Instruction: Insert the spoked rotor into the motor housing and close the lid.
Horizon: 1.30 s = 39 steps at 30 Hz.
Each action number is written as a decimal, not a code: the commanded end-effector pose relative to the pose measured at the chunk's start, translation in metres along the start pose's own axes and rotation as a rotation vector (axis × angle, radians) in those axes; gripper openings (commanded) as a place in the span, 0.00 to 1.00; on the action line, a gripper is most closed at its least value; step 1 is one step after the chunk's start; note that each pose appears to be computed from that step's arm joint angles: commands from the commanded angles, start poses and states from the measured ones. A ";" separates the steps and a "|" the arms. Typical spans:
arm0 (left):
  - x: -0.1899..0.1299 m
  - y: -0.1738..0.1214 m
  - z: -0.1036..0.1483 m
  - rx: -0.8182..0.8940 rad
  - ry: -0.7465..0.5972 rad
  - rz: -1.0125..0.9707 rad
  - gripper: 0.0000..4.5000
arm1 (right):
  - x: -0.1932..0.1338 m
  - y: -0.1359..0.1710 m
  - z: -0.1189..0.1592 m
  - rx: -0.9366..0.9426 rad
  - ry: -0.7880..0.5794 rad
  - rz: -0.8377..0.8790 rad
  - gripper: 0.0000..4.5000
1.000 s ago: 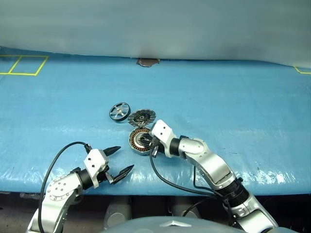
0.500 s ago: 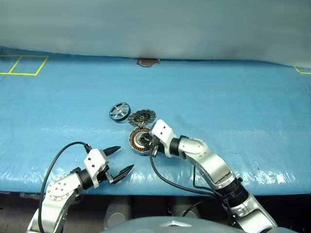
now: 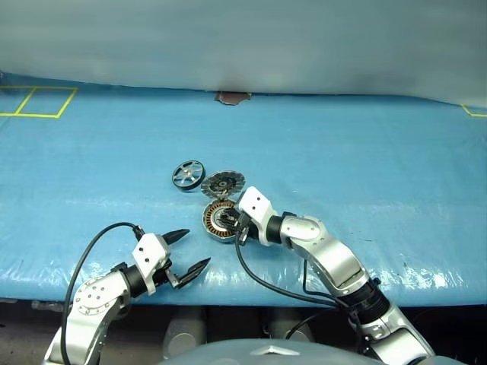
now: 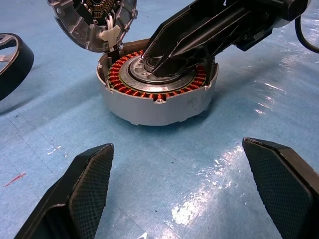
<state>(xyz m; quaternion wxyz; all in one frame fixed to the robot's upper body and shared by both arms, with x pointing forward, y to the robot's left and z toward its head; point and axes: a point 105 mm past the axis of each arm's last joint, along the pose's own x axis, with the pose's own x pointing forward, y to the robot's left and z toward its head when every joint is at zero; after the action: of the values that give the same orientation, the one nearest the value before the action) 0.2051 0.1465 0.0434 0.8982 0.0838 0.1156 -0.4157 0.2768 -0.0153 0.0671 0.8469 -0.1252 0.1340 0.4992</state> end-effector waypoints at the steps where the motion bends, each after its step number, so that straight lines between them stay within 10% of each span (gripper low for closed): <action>1: 0.000 -0.002 0.003 0.004 -0.015 -0.006 1.00 | -0.003 0.000 0.006 0.010 -0.019 -0.006 0.58; 8: 0.000 -0.001 0.003 -0.001 -0.015 -0.003 1.00 | -0.020 0.007 0.038 0.045 -0.131 0.016 0.58; 17: 0.000 0.000 0.002 0.001 -0.016 -0.012 1.00 | -0.013 0.017 0.033 0.000 -0.059 -0.021 0.01; 39: 0.000 0.000 0.003 -0.004 -0.017 -0.007 1.00 | 0.005 0.009 0.022 0.009 0.021 -0.074 0.01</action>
<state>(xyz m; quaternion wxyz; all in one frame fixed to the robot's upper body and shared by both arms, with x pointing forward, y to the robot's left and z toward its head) 0.2055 0.1468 0.0421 0.8969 0.0822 0.1177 -0.4183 0.2728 -0.0028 0.0747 0.8612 -0.1349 0.1639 0.4618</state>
